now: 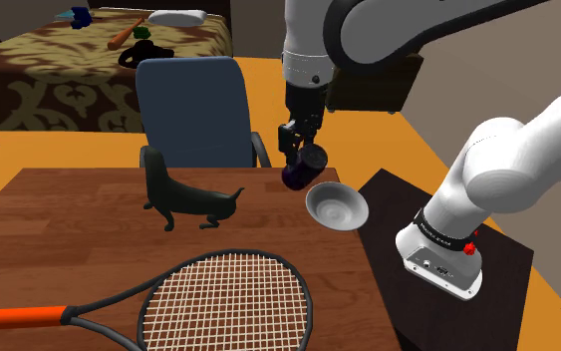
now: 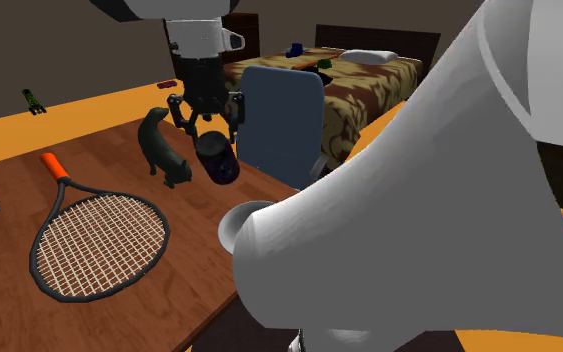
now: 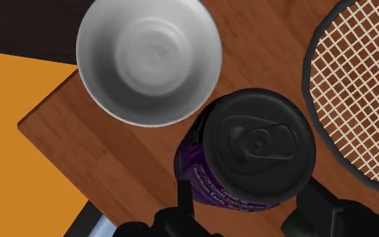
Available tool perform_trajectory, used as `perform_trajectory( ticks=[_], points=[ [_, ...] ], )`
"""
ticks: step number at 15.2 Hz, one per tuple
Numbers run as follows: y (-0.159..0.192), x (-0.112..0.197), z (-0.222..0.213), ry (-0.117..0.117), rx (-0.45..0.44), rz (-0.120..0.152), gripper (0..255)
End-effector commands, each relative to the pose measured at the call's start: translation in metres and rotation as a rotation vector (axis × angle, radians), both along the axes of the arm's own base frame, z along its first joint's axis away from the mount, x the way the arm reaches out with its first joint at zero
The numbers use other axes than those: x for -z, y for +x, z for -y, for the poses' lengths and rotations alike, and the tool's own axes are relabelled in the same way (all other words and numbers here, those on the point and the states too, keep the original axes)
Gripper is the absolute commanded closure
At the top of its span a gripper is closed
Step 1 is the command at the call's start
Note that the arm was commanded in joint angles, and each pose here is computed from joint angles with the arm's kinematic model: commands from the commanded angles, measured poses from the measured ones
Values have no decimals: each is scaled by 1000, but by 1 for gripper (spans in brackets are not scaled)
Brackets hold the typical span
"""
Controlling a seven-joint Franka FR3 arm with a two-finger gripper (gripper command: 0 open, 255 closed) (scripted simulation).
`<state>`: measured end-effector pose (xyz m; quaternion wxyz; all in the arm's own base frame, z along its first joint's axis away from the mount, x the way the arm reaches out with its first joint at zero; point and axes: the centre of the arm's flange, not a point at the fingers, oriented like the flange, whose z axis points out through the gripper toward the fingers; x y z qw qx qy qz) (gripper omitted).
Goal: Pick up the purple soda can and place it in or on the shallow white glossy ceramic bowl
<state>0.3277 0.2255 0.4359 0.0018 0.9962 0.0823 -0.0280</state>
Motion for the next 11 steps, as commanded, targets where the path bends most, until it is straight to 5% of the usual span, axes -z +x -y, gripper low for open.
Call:
perform_trajectory(
  ticks=[1, 7, 11],
  points=[
    [-17, -5, 20, 2, 0, -1, 255],
    [-67, -18, 80, 2, 0, -1, 255],
    [-70, -3, 84, 2, 0, -1, 255]
  ],
)
